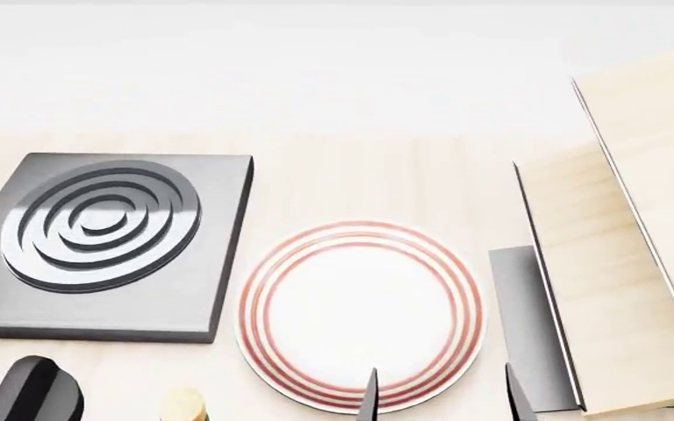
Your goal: Pick up the akita bowl and put it on the plate.
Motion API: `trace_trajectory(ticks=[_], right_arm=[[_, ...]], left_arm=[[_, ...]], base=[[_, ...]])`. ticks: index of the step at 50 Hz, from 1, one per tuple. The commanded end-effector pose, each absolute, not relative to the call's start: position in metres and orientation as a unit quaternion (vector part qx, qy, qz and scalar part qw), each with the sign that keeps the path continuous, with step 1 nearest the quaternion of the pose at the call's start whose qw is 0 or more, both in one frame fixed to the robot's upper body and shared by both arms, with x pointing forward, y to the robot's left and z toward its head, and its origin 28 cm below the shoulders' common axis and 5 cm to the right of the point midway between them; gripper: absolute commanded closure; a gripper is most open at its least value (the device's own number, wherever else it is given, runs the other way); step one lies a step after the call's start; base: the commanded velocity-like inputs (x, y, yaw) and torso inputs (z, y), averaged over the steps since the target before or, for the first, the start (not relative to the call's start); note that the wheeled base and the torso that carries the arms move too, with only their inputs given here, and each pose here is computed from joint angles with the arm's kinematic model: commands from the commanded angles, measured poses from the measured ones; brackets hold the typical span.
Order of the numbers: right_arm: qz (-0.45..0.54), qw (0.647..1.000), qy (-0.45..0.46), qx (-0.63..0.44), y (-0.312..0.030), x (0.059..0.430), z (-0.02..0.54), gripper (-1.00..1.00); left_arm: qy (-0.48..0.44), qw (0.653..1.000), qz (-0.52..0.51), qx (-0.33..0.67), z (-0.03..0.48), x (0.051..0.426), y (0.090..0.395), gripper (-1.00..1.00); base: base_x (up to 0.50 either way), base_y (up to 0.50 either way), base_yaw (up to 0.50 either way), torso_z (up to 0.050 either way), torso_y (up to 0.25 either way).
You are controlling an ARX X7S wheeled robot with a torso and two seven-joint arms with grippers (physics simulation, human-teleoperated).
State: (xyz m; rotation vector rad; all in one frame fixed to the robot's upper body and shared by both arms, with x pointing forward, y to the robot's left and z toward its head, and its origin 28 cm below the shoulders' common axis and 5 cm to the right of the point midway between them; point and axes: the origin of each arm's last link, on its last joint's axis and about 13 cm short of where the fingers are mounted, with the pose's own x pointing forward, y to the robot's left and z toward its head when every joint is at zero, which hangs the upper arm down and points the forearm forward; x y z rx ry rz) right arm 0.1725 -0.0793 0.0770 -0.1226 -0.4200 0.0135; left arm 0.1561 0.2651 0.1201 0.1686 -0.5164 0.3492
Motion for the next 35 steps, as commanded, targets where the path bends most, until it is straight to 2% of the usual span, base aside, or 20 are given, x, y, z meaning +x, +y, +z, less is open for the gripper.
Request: trace_trajectory(ticks=[1, 19, 35], right_arm=[[0.009, 0.977, -0.204, -0.063, -0.078, 0.175, 0.075, -1.00], [0.010, 0.977, -0.201, -0.065, -0.077, 0.176, 0.074, -1.00], [0.010, 0.978, -0.197, -0.065, -0.077, 0.178, 0.073, -1.00]], left_arm=[[-0.257, 0.940, 0.202, 0.095, 0.129, 0.154, 0.276, -1.00], [-0.274, 0.921, 0.246, 0.129, 0.152, 0.142, 0.291, -1.00], [-0.263, 0.926, 0.242, 0.125, 0.164, 0.143, 0.296, -1.00]], base=[[0.00, 0.00, 0.00, 0.000, 0.000], [0.00, 0.00, 0.00, 0.000, 0.000], [0.00, 0.00, 0.00, 0.000, 0.000]])
